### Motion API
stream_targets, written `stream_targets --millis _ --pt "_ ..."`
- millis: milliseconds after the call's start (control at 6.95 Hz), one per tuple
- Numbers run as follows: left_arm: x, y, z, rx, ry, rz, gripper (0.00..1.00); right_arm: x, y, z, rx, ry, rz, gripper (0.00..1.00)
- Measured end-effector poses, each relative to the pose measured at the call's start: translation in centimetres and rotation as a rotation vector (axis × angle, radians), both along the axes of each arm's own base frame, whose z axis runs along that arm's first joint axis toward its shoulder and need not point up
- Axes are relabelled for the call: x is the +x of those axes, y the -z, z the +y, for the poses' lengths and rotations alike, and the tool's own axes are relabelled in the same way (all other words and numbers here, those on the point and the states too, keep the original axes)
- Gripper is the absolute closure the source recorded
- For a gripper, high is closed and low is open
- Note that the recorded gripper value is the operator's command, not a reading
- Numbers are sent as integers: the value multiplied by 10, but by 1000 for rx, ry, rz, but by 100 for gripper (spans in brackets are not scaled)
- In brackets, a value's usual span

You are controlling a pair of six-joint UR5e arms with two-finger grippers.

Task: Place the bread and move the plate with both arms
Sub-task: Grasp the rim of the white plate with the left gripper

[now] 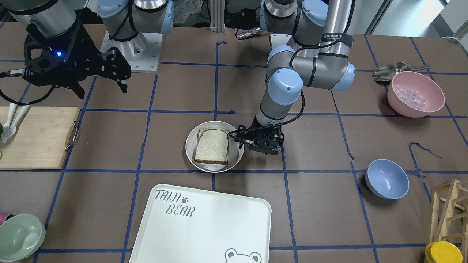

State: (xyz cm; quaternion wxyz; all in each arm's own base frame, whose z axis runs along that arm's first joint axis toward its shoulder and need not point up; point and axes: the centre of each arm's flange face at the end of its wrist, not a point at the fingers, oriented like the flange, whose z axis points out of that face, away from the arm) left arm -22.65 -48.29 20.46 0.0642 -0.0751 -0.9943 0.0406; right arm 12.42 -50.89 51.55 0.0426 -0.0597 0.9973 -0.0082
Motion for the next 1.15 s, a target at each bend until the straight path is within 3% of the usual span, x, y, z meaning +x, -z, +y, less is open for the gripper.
stream_targets --millis 144,432,576,720,864,1152 --pt "-3 3 1 6 6 0 24 0 1 0 0 0 0 0" --pt "-16 12 6 22 31 -3 30 0 3 0 0 0 -2 0" --pt "-19 17 6 32 36 -2 48 1 5 0 3 0 -5 0" --pt "-20 22 7 42 40 0 86 1 7 0 6 0 -9 0" --pt "-22 26 7 51 47 1 100 1 8 0 7 -1 -13 0" --pt "-24 24 5 51 51 4 100 1 9 0 8 -2 -15 0"
